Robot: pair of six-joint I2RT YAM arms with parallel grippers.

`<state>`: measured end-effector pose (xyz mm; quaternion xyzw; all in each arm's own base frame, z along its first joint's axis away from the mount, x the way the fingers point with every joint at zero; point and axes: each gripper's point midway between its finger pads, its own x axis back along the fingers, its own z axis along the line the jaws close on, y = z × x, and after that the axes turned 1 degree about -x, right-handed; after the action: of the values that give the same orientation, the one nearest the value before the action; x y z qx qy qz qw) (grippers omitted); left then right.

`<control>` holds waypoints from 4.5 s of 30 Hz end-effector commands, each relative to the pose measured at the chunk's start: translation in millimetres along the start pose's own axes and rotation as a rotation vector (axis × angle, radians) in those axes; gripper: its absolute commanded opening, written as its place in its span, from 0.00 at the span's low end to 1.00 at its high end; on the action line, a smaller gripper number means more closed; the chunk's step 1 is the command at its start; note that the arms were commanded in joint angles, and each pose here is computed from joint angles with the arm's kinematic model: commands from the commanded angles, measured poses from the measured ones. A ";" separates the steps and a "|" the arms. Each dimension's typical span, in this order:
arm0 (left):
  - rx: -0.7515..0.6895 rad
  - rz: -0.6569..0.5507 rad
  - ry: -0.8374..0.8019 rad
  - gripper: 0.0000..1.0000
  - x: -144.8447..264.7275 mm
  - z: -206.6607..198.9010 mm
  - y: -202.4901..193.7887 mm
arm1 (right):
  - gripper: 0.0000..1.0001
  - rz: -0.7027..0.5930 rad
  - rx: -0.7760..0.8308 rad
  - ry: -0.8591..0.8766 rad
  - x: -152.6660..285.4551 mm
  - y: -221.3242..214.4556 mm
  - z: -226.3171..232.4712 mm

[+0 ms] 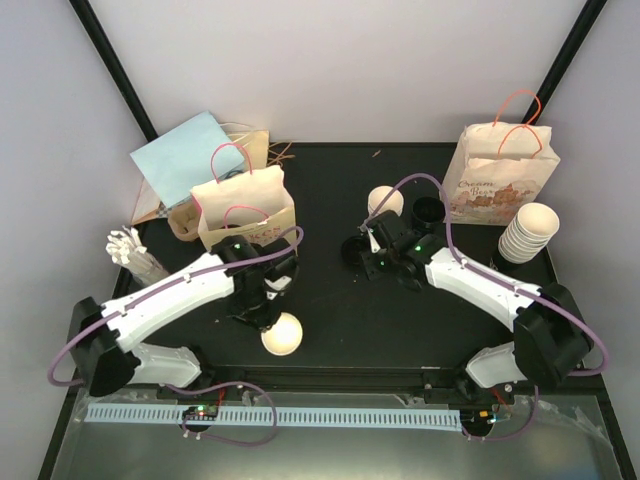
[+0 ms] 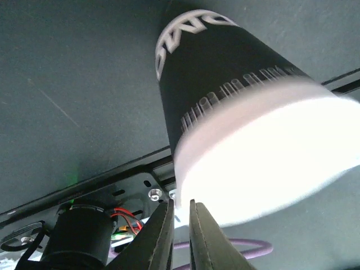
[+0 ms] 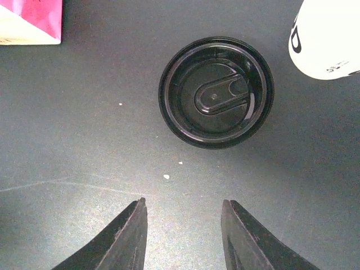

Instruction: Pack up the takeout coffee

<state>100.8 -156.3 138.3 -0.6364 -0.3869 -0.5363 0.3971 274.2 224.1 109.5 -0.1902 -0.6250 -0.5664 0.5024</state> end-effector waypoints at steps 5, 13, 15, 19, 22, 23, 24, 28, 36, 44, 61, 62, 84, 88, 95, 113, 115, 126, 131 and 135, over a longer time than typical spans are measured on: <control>-0.049 0.161 -0.024 0.14 -18.1 -0.7 0.5 | 0.39 -0.018 0.018 0.007 3.2 -2.6 -0.5; -0.036 0.061 -0.045 0.50 -1.8 -1.9 19.4 | 0.39 -0.009 0.023 0.024 -1.6 -7.5 1.3; -0.037 0.052 -0.042 0.56 0.0 -0.9 19.2 | 0.39 -0.010 0.023 0.030 -2.4 -6.0 2.4; -0.039 -0.009 -0.057 0.67 13.6 -2.7 22.4 | 0.39 -0.015 0.032 0.036 -3.6 -2.0 5.0; -0.037 -0.066 -0.079 0.74 28.9 -5.4 24.0 | 0.39 -0.016 0.038 0.022 -7.0 0.6 3.4; -0.039 -0.087 -0.085 0.75 34.5 -5.8 23.6 | 0.39 -0.016 0.042 0.015 -9.0 1.5 2.5; -0.040 -0.115 -0.094 0.77 41.3 -6.1 23.1 | 0.40 -0.018 0.043 0.005 -10.9 2.6 1.1; -0.037 -0.216 -0.108 0.83 63.9 -4.4 27.4 | 0.40 -0.015 0.053 -0.046 -20.7 7.2 -5.7; 0.083 -0.598 -0.106 0.99 123.1 27.7 42.7 | 0.44 0.013 0.096 -0.149 -43.4 20.7 -16.7; 0.127 -0.675 -0.123 0.99 123.1 40.6 36.7 | 0.44 0.045 0.154 -0.151 -66.9 28.0 -6.4; 0.107 -0.669 -0.135 0.99 111.5 41.5 32.6 | 0.45 0.128 0.249 -0.203 -105.2 16.8 -0.6; 0.106 -0.670 -0.134 0.99 111.5 41.6 32.5 | 0.45 0.134 0.257 -0.214 -106.9 15.8 -0.5; 0.105 -0.661 -0.136 0.99 109.8 42.0 30.1 | 0.46 0.112 0.280 -0.176 -97.9 22.3 16.7; 0.106 -0.663 -0.139 0.99 110.3 42.1 28.8 | 0.50 0.093 0.274 -0.182 -93.2 27.3 16.6; 0.105 -0.661 -0.139 0.99 109.1 42.2 28.0 | 0.53 0.091 0.275 -0.165 -91.8 29.4 19.9; 0.098 -0.651 -0.147 0.99 106.2 40.1 29.9 | 0.54 0.146 0.377 -0.237 -113.4 19.4 20.6; 0.097 -0.650 -0.149 0.99 106.5 39.7 29.7 | 0.53 0.147 0.389 -0.288 -115.0 20.5 15.2; 0.095 -0.653 -0.149 0.99 107.7 39.4 30.8 | 0.38 0.146 0.471 -0.466 -120.5 21.4 4.8; 0.093 -0.652 -0.148 0.99 107.6 39.5 30.7 | 0.30 0.136 0.468 -0.452 -119.0 22.7 9.5; 0.092 -0.651 -0.148 0.99 107.5 39.5 30.0 | 0.24 0.112 0.455 -0.438 -112.4 28.6 13.4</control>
<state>154.5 -122.1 232.3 -0.4978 -0.6180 -0.5691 0.2157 335.4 281.1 21.6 -0.2255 -0.8124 -0.3214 0.4311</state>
